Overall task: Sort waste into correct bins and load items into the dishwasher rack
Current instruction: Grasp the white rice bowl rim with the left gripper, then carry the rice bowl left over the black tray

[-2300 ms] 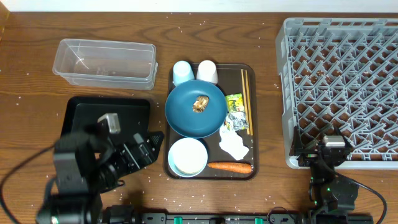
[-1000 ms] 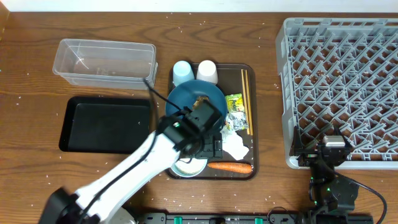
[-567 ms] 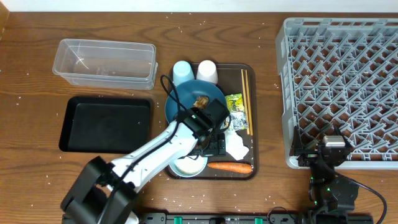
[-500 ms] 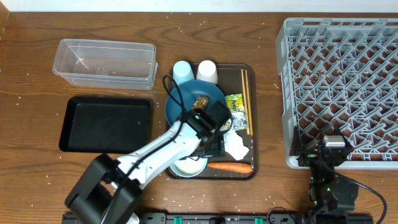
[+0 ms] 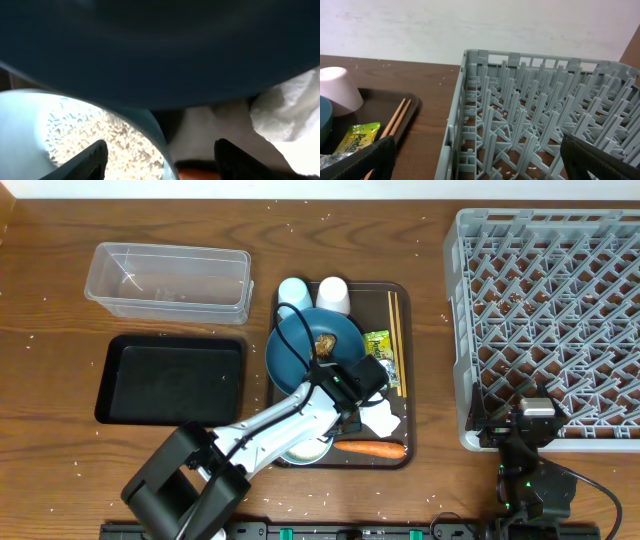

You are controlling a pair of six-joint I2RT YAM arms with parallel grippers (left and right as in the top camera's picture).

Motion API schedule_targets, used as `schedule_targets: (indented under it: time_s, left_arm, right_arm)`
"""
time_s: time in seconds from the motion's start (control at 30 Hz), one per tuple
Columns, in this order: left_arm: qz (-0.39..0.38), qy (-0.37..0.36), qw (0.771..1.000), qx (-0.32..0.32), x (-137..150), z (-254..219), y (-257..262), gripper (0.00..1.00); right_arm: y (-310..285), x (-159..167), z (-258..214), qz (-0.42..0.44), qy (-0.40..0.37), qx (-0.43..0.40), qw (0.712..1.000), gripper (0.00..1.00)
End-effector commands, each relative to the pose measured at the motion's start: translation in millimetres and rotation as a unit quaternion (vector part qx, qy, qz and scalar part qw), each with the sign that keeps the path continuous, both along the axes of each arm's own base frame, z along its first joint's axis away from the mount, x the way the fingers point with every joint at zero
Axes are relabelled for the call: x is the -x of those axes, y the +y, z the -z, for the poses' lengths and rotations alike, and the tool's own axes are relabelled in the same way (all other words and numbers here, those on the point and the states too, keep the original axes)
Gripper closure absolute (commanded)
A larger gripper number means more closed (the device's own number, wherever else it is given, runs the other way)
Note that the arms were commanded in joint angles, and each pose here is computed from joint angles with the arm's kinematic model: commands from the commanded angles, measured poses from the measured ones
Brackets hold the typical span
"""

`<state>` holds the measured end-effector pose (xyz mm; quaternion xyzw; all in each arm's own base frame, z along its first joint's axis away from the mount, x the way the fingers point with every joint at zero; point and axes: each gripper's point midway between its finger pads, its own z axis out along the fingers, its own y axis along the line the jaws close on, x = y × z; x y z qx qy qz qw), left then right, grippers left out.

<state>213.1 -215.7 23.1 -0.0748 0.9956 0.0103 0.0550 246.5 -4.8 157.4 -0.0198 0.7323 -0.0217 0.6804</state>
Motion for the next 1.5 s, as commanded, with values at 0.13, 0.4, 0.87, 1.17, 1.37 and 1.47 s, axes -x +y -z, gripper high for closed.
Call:
schedule_targets:
  time_s: [0.13,0.4,0.87,1.17,1.37,1.47]
  left_arm:
    - [-0.012,0.005,0.999,-0.031,1.2,14.6,9.9,0.35]
    - [-0.011,0.011,0.999,-0.032,3.4,17.0,9.4,0.51]
    - [-0.012,0.020,0.999,-0.042,8.3,18.7,15.2,0.90]
    - [-0.012,0.023,0.999,-0.038,9.4,18.1,13.6,0.94]
    - [-0.012,0.022,0.999,-0.037,10.9,4.7,15.5,0.94]
    - [-0.014,0.014,0.999,-0.027,11.0,-7.8,16.7,0.94]
  right_arm:
    - [1.4,0.0,1.3,-0.002,0.002,-0.001,1.000,0.01]
    - [1.4,0.0,1.3,-0.002,0.002,-0.001,1.000,0.01]
    - [1.4,0.0,1.3,-0.002,0.002,-0.001,1.000,0.01]
    - [1.4,0.0,1.3,-0.002,0.002,-0.001,1.000,0.01]
    - [1.4,0.0,1.3,-0.002,0.002,-0.001,1.000,0.01]
    - [1.4,0.0,1.3,-0.002,0.002,-0.001,1.000,0.01]
